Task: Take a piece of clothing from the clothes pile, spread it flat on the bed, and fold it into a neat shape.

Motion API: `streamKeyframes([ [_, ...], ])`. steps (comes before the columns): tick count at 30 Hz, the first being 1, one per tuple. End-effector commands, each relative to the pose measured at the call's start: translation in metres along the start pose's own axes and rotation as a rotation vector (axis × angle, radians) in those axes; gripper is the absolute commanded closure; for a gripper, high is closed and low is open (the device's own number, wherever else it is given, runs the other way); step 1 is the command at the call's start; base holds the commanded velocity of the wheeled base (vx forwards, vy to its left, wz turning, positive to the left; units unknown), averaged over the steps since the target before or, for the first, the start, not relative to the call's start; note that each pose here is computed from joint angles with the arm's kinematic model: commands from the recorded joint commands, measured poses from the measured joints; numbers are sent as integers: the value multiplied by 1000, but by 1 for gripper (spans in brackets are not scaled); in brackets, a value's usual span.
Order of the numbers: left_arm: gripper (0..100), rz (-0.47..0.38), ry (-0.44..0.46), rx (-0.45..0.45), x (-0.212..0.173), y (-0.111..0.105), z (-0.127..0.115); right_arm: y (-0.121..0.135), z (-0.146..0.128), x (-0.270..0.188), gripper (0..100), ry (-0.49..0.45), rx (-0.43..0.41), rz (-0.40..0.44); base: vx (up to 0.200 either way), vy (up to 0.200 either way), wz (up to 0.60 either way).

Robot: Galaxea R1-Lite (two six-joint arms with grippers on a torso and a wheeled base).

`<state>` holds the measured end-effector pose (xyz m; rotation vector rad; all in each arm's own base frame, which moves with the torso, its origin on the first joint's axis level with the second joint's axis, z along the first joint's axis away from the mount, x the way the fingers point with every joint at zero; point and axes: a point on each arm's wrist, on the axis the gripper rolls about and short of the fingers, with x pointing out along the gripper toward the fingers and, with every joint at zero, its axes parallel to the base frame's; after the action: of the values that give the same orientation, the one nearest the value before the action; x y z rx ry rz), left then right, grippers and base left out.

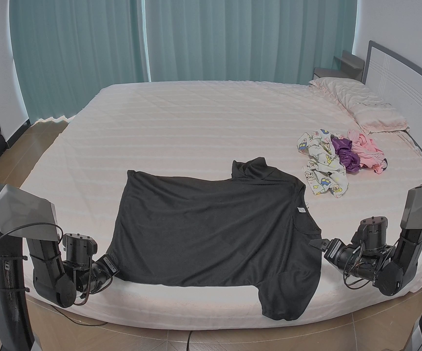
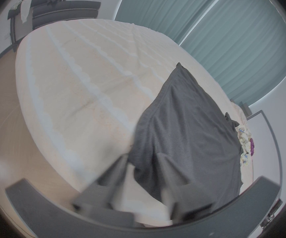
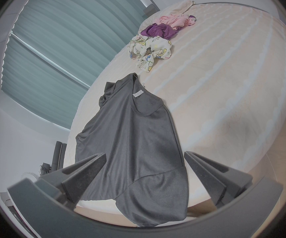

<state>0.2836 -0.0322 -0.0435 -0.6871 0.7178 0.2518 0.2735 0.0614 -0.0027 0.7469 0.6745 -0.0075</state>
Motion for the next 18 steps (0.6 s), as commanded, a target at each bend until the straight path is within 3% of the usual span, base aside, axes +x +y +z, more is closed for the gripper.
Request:
streamKeyframes([
  [1,100,37,11,29,0,7,-3,-4,-4,2,0,16,-6,-17,0,0,0],
  [8,100,98,34,95,-18,23,-6,-14,-10,-4,0,50,-125,-60,0,0,0],
  [18,100,57,-13,76,-16,21,-1,-36,-22,13,0,125,-224,-117,0,0,0],
])
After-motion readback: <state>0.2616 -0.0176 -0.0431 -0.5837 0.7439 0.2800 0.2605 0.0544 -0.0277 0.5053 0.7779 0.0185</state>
